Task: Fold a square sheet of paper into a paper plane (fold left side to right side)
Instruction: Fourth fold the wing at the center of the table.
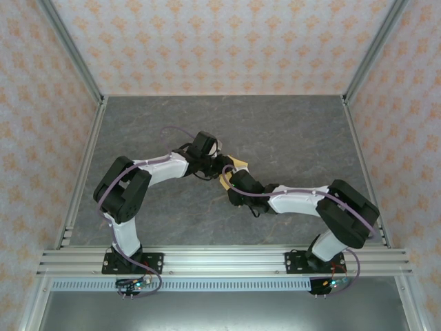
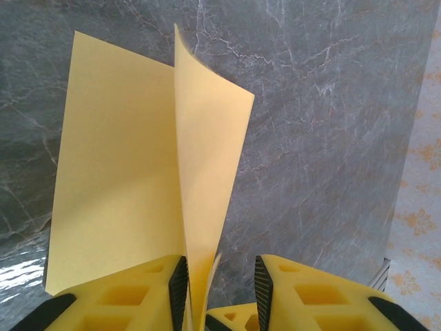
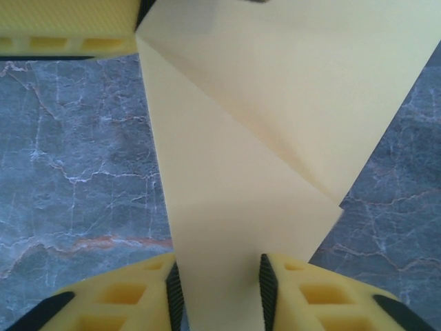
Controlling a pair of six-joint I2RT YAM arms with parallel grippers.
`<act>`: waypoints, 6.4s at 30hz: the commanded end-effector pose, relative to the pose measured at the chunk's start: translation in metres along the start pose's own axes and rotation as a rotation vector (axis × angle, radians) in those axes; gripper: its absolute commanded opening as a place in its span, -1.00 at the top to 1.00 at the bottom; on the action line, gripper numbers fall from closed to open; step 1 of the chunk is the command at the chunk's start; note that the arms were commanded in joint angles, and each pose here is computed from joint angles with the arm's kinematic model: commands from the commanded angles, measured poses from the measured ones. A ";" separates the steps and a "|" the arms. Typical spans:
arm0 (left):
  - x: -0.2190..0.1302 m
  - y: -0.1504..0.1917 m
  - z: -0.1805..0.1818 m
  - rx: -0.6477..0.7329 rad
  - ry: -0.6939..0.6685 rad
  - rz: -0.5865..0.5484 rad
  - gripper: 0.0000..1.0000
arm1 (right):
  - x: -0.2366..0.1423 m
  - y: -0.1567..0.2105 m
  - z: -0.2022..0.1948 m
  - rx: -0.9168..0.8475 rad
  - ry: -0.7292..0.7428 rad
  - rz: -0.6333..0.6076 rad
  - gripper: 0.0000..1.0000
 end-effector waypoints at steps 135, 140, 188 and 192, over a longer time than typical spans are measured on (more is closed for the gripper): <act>0.040 0.014 0.020 0.062 -0.075 0.089 0.15 | 0.017 -0.025 -0.067 0.736 -0.517 -0.032 0.93; 0.039 0.014 0.020 0.063 -0.075 0.089 0.15 | 0.013 -0.023 -0.071 0.712 -0.465 -0.030 0.93; 0.039 0.016 0.023 0.063 -0.081 0.091 0.14 | 0.013 -0.014 -0.079 0.643 -0.351 0.012 0.93; 0.038 0.016 0.023 0.063 -0.081 0.091 0.15 | 0.014 -0.013 -0.079 0.643 -0.349 0.015 0.93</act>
Point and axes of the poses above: each hand's point on the last joint's axis, 136 mm out from that joint toward the fingers, its own x axis out along the fingers, its own z axis along the line the jaws close on, y = z × x, the point moved 6 cm from there along -x, back along the fingers, and after that the axes turned 4 degrees about -x, right-handed, at the moved point
